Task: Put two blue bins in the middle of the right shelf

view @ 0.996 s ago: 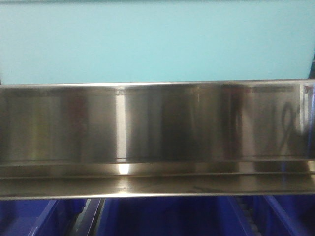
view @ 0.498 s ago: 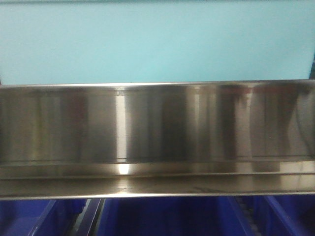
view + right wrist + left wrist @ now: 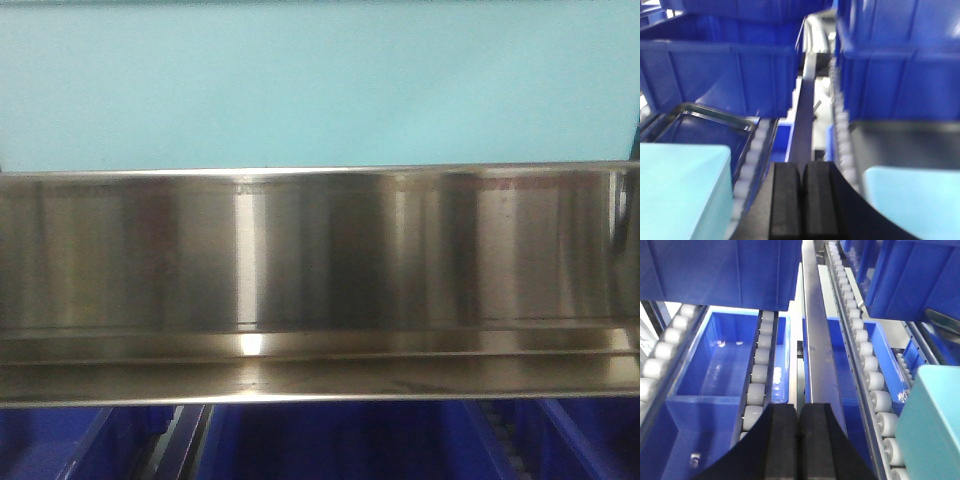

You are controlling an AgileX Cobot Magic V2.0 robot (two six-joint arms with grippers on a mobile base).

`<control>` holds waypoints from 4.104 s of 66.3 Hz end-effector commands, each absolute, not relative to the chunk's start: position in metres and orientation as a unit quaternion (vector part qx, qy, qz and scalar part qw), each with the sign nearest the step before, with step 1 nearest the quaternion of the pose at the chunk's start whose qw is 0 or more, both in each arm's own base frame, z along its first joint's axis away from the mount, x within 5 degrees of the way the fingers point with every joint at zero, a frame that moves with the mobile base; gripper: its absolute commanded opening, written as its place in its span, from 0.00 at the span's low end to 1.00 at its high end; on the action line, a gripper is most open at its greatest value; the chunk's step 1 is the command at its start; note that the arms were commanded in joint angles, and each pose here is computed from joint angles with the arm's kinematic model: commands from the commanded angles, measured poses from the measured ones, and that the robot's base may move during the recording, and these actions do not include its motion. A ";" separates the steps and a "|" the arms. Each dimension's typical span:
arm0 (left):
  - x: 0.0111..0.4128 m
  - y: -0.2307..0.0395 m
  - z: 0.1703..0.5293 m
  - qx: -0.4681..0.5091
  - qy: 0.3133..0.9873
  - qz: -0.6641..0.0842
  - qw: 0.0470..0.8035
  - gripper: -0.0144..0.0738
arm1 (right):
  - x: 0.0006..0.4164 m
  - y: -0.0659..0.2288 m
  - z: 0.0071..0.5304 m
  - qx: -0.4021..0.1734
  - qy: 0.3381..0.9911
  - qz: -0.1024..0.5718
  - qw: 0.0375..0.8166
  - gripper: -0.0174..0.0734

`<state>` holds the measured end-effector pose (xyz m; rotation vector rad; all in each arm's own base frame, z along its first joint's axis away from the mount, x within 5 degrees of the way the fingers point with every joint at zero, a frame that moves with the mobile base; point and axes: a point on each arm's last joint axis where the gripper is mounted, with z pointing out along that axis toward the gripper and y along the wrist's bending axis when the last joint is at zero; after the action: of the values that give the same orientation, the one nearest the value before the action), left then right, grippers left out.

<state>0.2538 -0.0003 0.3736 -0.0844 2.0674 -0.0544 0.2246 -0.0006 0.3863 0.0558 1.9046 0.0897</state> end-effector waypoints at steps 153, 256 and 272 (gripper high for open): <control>0.276 -0.095 0.399 -0.003 0.941 -0.098 0.323 0.04 | 0.280 0.074 0.412 -0.034 0.934 0.082 0.345 0.01; 0.270 -0.080 0.515 0.011 0.854 -0.072 0.516 0.04 | 0.269 0.070 0.499 -0.046 0.849 0.109 0.516 0.01; 0.273 -0.080 0.523 0.015 0.830 -0.074 0.553 0.04 | 0.269 0.071 0.500 -0.045 0.848 0.110 0.517 0.01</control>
<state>0.2738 -0.0852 0.5082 0.0242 2.0819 -0.2079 0.2719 0.0750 0.4923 -0.0924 2.0796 0.3051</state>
